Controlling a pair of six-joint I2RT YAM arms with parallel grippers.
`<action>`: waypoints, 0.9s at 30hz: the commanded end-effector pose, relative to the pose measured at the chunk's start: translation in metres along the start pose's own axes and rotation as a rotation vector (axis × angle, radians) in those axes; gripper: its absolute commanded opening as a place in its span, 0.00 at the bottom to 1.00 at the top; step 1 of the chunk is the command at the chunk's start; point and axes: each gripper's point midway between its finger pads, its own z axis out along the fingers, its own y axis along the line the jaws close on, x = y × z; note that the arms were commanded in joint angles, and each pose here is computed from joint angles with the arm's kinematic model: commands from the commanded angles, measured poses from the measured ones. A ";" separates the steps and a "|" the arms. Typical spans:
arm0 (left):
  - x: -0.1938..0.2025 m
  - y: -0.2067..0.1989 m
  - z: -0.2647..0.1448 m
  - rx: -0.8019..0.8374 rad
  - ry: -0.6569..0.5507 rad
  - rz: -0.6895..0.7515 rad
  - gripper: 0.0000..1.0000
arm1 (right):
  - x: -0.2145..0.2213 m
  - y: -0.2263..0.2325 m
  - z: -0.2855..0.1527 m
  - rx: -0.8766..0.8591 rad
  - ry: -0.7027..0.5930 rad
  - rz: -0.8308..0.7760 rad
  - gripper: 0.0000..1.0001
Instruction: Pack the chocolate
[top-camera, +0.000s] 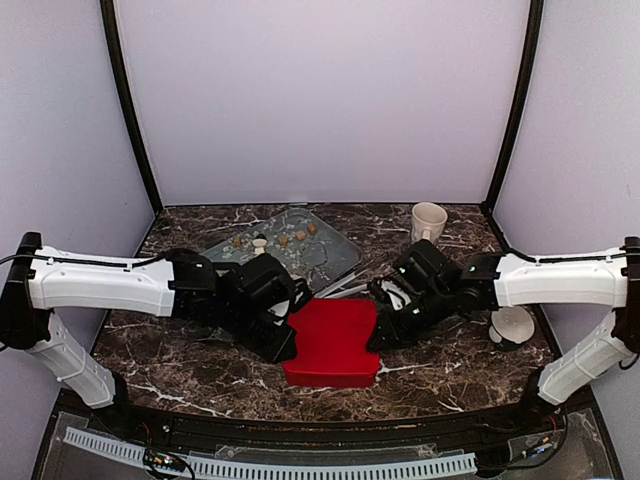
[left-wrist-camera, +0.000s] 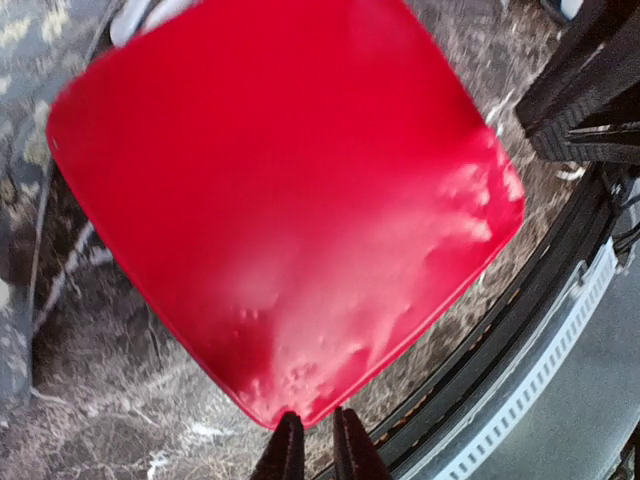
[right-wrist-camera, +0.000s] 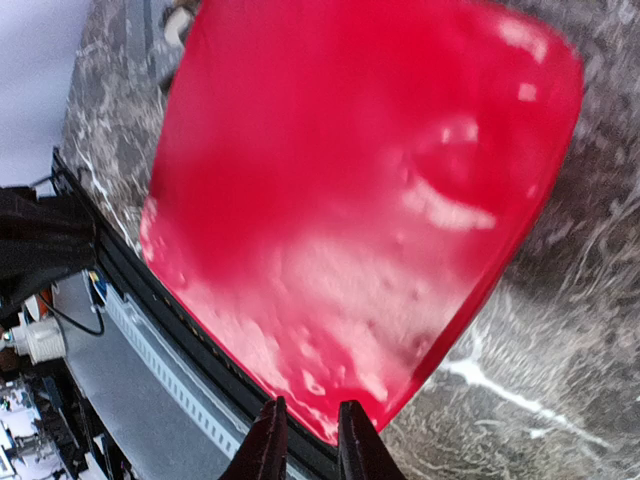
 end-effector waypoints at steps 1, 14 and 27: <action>-0.046 0.004 -0.029 -0.010 -0.108 0.021 0.12 | -0.051 0.006 -0.037 -0.020 -0.144 -0.014 0.19; -0.092 0.074 0.035 -0.218 -0.089 -0.116 0.10 | -0.092 -0.044 0.013 0.110 -0.099 0.017 0.17; -0.098 0.060 0.007 -0.130 -0.146 -0.127 0.17 | -0.107 -0.022 -0.018 0.094 -0.150 -0.041 0.26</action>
